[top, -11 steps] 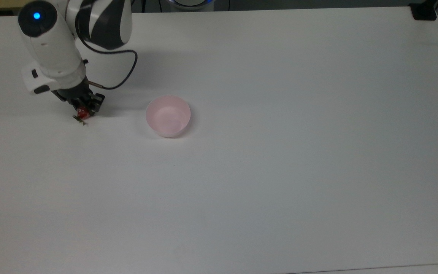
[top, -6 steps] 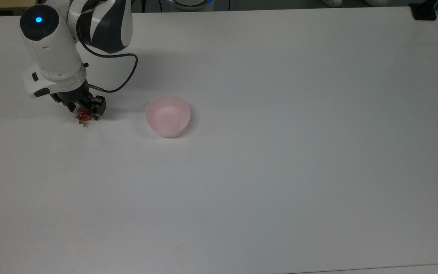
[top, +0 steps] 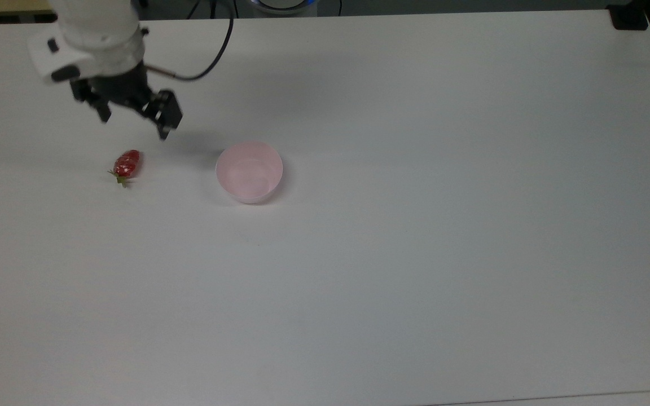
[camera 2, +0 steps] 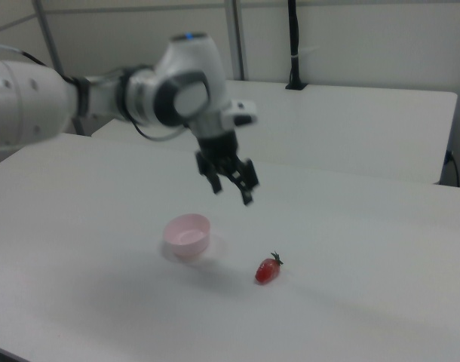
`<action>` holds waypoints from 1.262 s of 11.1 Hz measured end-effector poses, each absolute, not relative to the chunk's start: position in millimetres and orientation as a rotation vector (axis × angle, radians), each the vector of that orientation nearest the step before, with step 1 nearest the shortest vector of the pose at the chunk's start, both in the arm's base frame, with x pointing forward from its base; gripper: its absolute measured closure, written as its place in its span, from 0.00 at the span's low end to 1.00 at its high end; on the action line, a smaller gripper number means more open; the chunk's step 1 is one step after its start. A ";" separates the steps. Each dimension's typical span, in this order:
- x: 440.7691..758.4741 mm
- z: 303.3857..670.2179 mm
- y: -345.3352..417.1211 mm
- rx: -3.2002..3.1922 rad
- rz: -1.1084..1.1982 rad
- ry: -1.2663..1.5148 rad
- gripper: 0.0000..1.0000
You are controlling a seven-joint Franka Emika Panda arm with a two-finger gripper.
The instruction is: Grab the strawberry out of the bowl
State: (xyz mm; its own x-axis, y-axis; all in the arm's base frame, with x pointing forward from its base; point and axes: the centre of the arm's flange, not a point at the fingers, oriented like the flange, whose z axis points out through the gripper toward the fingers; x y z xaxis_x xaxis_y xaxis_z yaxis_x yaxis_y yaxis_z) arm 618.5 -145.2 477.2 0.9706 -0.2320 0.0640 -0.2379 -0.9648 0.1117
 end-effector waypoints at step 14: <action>537.9 633.0 13.6 3.145 0.188 -0.138 0.00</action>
State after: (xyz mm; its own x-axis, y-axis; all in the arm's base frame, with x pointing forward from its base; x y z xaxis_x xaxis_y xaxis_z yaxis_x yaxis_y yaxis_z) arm 537.9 13.6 633.0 0.9891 -0.0877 0.1183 -0.0862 -0.9961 -0.0172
